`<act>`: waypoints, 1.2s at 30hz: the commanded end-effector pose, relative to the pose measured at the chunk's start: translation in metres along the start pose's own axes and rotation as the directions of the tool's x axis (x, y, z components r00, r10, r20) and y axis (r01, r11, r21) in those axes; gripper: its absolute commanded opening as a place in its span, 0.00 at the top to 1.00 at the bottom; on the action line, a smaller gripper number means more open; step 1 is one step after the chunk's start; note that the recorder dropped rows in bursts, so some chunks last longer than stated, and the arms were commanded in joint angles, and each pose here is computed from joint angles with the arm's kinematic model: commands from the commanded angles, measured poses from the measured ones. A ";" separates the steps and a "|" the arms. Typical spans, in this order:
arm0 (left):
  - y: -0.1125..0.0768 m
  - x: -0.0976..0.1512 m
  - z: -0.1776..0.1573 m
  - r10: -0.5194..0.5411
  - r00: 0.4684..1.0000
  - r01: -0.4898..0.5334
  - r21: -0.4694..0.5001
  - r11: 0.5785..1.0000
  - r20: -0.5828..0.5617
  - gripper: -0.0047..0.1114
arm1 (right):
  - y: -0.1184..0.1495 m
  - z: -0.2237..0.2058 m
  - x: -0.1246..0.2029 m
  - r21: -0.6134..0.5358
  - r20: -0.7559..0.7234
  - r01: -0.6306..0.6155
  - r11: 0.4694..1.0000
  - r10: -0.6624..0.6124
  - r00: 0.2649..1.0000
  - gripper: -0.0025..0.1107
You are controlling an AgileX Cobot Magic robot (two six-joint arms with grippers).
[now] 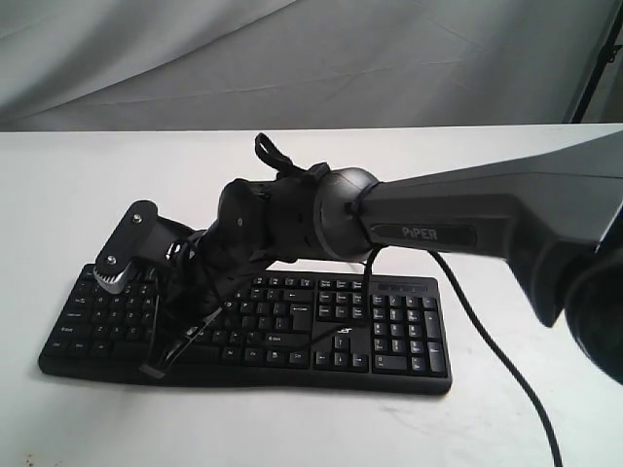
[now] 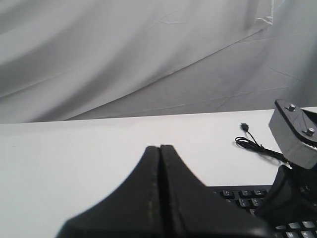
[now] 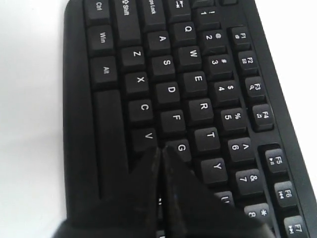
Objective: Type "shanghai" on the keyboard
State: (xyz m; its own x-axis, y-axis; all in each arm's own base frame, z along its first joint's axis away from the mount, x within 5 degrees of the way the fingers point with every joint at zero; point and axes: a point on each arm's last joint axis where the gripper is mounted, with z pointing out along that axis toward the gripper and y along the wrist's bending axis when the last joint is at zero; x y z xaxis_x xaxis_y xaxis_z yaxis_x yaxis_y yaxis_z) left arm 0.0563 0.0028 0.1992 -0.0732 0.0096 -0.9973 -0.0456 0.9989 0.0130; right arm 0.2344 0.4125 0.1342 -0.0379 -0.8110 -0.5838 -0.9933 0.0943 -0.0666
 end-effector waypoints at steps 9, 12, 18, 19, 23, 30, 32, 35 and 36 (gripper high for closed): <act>0.000 0.000 0.000 -0.002 1.000 0.002 0.007 1.000 0.007 0.96 | -0.005 0.003 0.010 -0.023 -0.034 -0.021 1.000 0.021 0.999 0.98; 0.000 0.000 0.000 -0.002 1.000 0.002 0.007 1.000 0.007 0.96 | -0.005 0.003 0.010 -0.023 -0.034 -0.021 1.000 0.021 0.999 0.98; 0.000 0.000 0.000 -0.002 1.000 0.002 0.007 1.000 0.007 0.96 | -0.004 0.011 0.016 -0.034 -0.056 -0.029 0.999 0.027 0.998 0.98; 0.000 0.000 0.000 -0.002 1.000 0.002 0.007 1.000 0.007 0.96 | -0.004 0.011 0.016 -0.035 -0.055 -0.032 0.999 0.030 0.998 0.98; 0.000 0.000 0.000 -0.002 1.000 0.002 0.007 1.000 0.007 0.96 | -0.004 0.013 0.017 -0.038 -0.061 -0.032 0.999 0.029 0.998 0.98; 0.000 0.000 0.000 -0.002 1.000 0.002 0.007 1.000 0.007 0.96 | -0.009 0.001 -0.001 -0.009 -0.005 -0.008 1.000 0.008 1.000 0.98; 0.000 0.000 0.000 -0.002 1.000 0.002 0.007 1.000 0.007 0.96 | -0.012 0.000 -0.007 -0.007 0.008 -0.001 1.000 0.001 1.000 0.98; 0.000 0.000 0.000 -0.002 1.000 0.002 0.007 1.000 0.007 0.96 | -0.013 0.003 -0.014 -0.001 0.023 0.015 1.000 -0.015 1.000 0.98; 0.000 0.000 0.000 -0.002 1.000 0.002 0.007 1.000 0.007 0.96 | -0.014 0.005 -0.015 0.000 0.027 0.016 1.000 -0.016 1.000 0.98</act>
State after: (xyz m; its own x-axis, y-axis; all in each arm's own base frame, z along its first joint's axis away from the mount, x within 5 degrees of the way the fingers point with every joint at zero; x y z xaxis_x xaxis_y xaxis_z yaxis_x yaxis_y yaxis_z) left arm 0.0563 0.0028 0.1992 -0.0732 0.0096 -0.9973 -0.0456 0.9989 0.0130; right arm 0.2476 0.4217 0.1390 -0.0393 -0.7987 -0.6004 -0.9933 0.0966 -0.0634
